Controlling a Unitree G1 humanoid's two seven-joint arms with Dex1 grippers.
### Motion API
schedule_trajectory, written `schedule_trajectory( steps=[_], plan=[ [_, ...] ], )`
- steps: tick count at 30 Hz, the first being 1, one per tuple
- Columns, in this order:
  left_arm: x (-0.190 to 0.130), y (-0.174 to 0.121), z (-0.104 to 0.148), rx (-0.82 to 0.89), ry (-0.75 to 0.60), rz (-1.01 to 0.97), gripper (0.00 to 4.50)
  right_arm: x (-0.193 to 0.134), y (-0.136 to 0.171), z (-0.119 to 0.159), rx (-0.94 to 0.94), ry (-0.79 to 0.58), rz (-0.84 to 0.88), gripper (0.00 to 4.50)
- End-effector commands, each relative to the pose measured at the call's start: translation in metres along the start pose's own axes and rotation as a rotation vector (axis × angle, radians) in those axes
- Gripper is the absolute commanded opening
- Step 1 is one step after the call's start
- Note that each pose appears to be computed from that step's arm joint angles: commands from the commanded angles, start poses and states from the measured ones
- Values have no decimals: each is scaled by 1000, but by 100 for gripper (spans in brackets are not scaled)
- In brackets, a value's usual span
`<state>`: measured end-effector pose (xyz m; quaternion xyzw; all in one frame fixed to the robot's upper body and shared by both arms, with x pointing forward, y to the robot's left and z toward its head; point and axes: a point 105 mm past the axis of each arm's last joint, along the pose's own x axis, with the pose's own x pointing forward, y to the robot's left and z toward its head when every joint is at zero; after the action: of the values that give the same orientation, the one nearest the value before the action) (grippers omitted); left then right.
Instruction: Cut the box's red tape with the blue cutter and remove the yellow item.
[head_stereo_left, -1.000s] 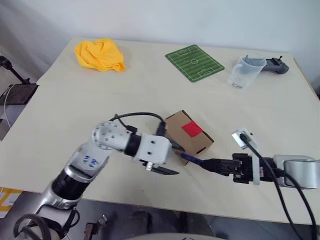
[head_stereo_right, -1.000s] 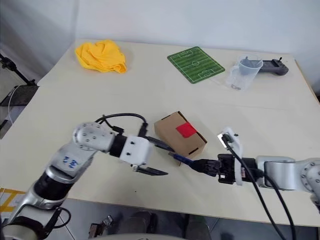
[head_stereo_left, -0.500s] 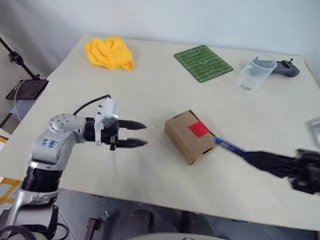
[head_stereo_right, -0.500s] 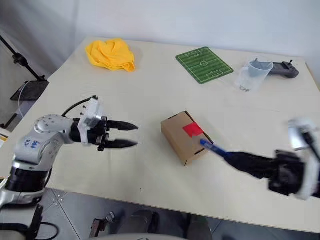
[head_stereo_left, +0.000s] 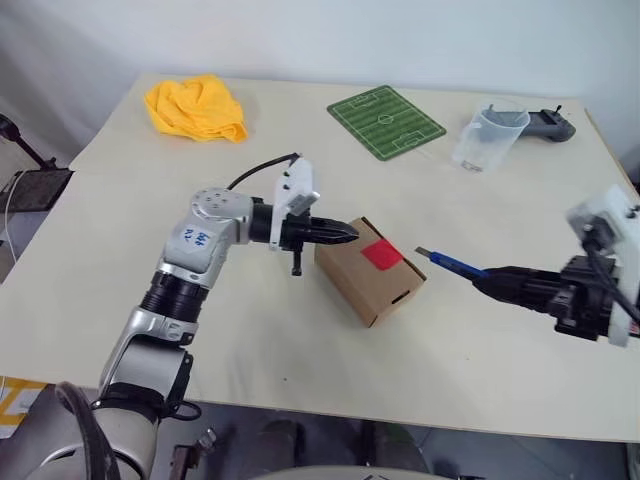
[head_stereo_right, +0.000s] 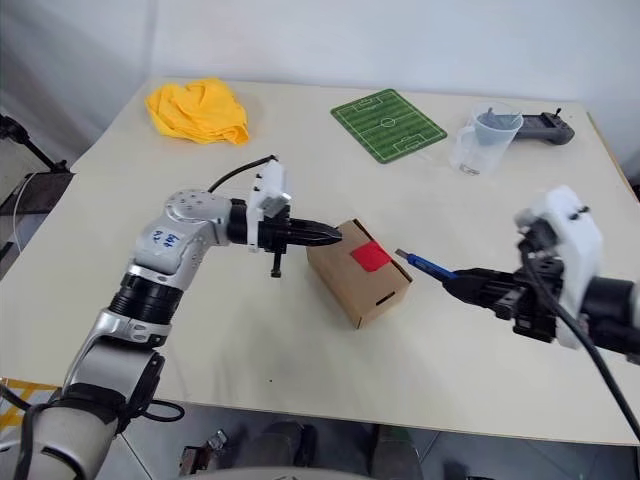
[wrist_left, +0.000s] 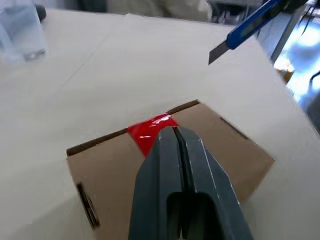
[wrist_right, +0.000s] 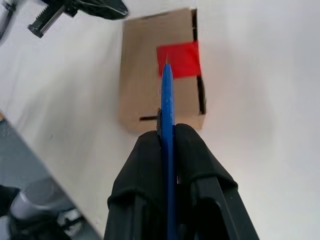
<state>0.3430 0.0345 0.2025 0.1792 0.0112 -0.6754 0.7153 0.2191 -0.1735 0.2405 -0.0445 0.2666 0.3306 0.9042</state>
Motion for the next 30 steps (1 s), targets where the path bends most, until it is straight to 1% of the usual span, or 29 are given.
schedule_trajectory(
  steps=[1, 4, 6, 8, 12, 14, 17, 23, 30],
  plan=[
    [6, 0, 3, 81, 51, 5, 0, 5, -2, 15, -19, -21, -19, 11],
    [8, 3, 3, 94, 79, 37, 0, 6, -1, 27, -57, -21, -12, 11],
    [8, 5, 5, 89, 81, 54, 0, 5, -4, 29, -67, 9, -16, 11],
    [8, 7, 6, 96, 86, 70, 0, 5, -3, 34, -81, 11, -8, 11],
    [11, 11, 6, 76, 96, 103, 0, 10, -7, 42, -118, 84, -8, 11],
    [14, 7, 3, 73, 103, 92, 0, 15, -10, 47, -121, 136, 2, 11],
    [18, 3, -1, 54, 110, 80, 0, 28, -14, 55, -114, 173, 5, 11],
    [21, -5, -9, 32, 140, 60, 0, 41, -15, 69, -99, 115, 0, 11],
    [21, -5, -19, -27, 178, 83, 0, 48, -13, 75, -95, 62, -8, 11]
  ],
)
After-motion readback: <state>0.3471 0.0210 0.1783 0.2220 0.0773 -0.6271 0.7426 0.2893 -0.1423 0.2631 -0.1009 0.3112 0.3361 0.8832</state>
